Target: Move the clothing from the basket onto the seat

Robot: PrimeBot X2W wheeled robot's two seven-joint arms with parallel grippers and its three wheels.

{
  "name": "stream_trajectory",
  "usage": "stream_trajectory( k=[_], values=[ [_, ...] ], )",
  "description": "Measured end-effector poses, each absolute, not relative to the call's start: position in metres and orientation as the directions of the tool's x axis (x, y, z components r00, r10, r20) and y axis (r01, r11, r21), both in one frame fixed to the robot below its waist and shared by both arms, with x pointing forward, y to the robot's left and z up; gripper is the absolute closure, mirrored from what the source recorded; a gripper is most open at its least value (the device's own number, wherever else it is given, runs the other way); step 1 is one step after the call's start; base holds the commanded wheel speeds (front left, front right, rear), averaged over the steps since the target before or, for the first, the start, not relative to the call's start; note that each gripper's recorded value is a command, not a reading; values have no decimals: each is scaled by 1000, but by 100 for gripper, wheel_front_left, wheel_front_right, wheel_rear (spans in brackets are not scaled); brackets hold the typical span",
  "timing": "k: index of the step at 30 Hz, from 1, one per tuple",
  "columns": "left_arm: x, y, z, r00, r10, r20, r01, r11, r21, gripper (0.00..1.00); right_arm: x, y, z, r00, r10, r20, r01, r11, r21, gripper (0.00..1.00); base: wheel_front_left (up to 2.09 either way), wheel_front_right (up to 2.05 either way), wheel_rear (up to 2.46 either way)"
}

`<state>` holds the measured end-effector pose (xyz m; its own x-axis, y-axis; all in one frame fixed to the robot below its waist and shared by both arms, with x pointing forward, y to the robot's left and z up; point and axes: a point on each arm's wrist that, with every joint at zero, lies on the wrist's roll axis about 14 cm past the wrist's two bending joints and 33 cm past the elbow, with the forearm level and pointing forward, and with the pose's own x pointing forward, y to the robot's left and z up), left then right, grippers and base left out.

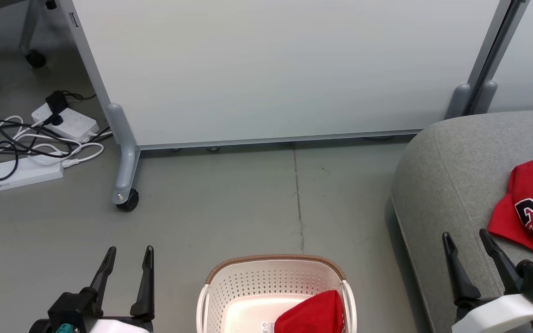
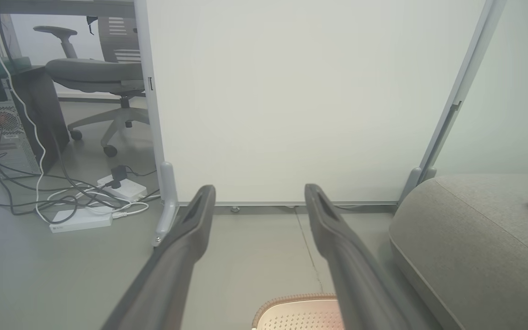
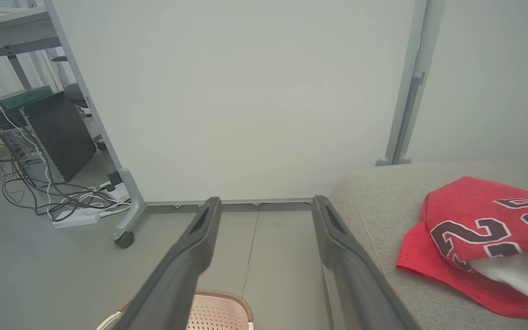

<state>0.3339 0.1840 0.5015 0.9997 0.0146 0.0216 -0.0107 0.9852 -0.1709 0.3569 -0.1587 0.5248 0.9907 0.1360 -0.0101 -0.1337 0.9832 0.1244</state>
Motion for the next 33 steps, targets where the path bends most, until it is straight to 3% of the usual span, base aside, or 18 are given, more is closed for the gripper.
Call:
stream_trajectory(
  k=[22,33],
  values=[
    [334,188,495,999,35,-1,-34,983,-180,0,361,-153,524,988,153,-13,-150,980,129,0,0,0,0],
    [397,165,543,987,-44,152,71,981,-181,0,394,-148,539,985,166,37,-169,978,120,0,0,0,0]
  ],
)
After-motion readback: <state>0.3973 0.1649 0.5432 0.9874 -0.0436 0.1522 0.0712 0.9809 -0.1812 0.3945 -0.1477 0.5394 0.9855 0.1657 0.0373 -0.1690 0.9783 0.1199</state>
